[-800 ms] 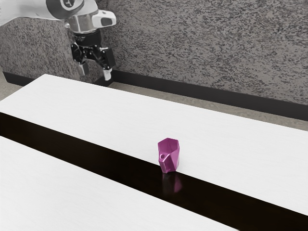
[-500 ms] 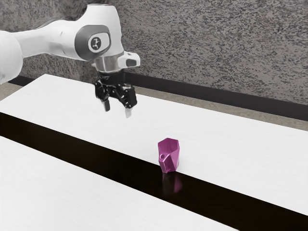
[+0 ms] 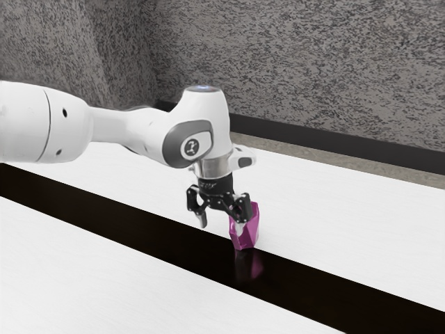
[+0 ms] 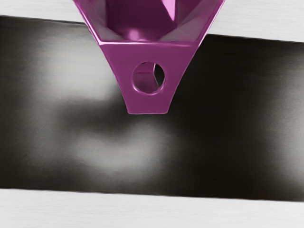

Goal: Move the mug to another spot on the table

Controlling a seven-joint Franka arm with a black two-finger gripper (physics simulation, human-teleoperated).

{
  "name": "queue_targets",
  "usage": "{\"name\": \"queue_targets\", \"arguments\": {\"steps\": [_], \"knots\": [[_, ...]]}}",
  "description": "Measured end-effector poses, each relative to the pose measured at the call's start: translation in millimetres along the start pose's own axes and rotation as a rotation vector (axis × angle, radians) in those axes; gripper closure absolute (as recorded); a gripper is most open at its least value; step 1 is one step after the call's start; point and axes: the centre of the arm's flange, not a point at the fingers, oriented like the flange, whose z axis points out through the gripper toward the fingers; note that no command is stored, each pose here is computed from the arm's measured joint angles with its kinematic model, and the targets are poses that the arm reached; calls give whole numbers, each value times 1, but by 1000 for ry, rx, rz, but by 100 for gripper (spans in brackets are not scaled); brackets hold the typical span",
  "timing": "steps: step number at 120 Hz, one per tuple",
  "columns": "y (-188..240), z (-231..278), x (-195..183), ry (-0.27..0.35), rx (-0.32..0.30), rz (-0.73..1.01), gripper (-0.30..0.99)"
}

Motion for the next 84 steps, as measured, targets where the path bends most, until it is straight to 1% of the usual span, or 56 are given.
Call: {"name": "queue_targets", "arguments": {"steps": [13,23,34,68,84], "knots": [[9,14,4,16,10,-18,0],[12,26,7,33,40,-16,0],[11,42,16,53,55,-21,0],[3,63,37,132,43,-45,0],[2,65,42,155,36,-48,0]]}}
